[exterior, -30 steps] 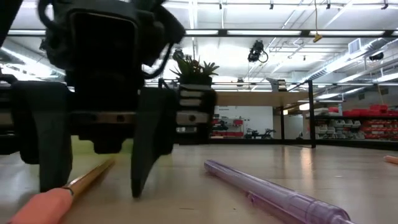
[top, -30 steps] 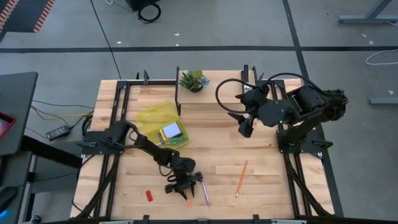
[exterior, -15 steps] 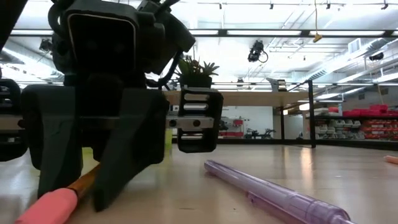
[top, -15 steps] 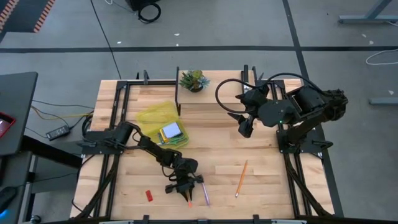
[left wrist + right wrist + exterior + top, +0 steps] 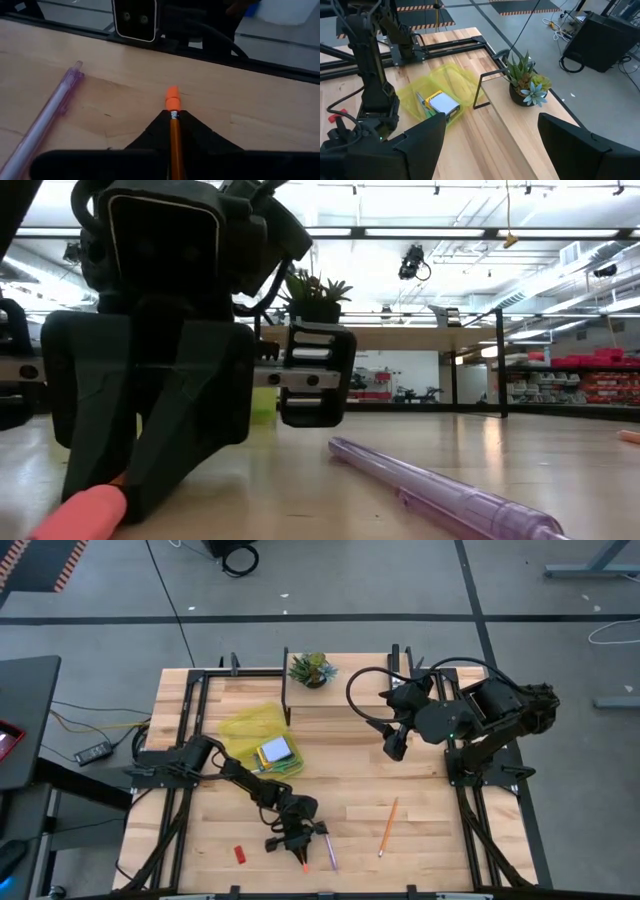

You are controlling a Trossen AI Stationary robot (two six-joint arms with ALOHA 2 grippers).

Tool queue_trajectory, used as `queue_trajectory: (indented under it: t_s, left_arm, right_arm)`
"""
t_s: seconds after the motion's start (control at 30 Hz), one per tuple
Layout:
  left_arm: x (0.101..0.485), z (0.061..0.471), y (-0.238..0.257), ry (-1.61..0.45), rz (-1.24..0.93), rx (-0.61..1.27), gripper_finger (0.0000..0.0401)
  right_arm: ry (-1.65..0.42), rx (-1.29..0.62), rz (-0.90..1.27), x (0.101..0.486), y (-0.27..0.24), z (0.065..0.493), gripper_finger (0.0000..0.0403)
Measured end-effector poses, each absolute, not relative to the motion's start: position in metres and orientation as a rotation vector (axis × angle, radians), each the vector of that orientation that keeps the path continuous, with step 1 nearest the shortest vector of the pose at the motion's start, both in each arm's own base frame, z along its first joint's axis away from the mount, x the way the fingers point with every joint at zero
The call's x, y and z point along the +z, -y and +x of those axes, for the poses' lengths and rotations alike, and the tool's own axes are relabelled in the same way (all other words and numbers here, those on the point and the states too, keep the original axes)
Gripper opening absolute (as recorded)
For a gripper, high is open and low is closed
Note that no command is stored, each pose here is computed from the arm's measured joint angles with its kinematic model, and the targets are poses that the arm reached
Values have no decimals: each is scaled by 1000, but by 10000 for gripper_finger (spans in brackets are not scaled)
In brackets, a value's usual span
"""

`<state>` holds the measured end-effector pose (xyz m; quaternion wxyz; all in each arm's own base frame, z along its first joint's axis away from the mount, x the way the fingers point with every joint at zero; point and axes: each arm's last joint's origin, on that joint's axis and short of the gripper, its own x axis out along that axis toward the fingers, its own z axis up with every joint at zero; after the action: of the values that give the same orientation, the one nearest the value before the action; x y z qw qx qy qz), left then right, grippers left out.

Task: Pack school essentials
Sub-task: Put the left orange pencil into the yellow supply box

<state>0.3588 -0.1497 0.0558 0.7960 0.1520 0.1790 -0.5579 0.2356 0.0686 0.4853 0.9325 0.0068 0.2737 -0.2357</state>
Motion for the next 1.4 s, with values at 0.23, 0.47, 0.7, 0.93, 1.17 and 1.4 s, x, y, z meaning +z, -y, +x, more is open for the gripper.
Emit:
queue_trajectory:
  t_s: [0.23, 0.47, 0.7, 0.93, 1.17, 1.4]
  left_arm:
    - [70, 359, 150, -423, 280, -1139, 23]
    - [92, 361, 148, -436, 221, -1064, 33]
    - [130, 359, 145, -463, 142, -939, 29]
    - [150, 358, 127, -578, -11, -754, 35]
    - [159, 361, 107, -606, -89, -647, 31]
    - [158, 364, 85, -679, -213, -487, 41]
  right_arm:
    - [-563, -480, -5, 485, -68, 236, 323]
    - [-562, -483, -40, 486, -68, 236, 323]
    - [-567, -486, -86, 486, -67, 236, 323]
    - [-555, -507, -147, 488, -65, 237, 323]
    - [-538, -503, -149, 490, -66, 238, 323]
    - [-538, -501, -147, 490, -66, 238, 323]
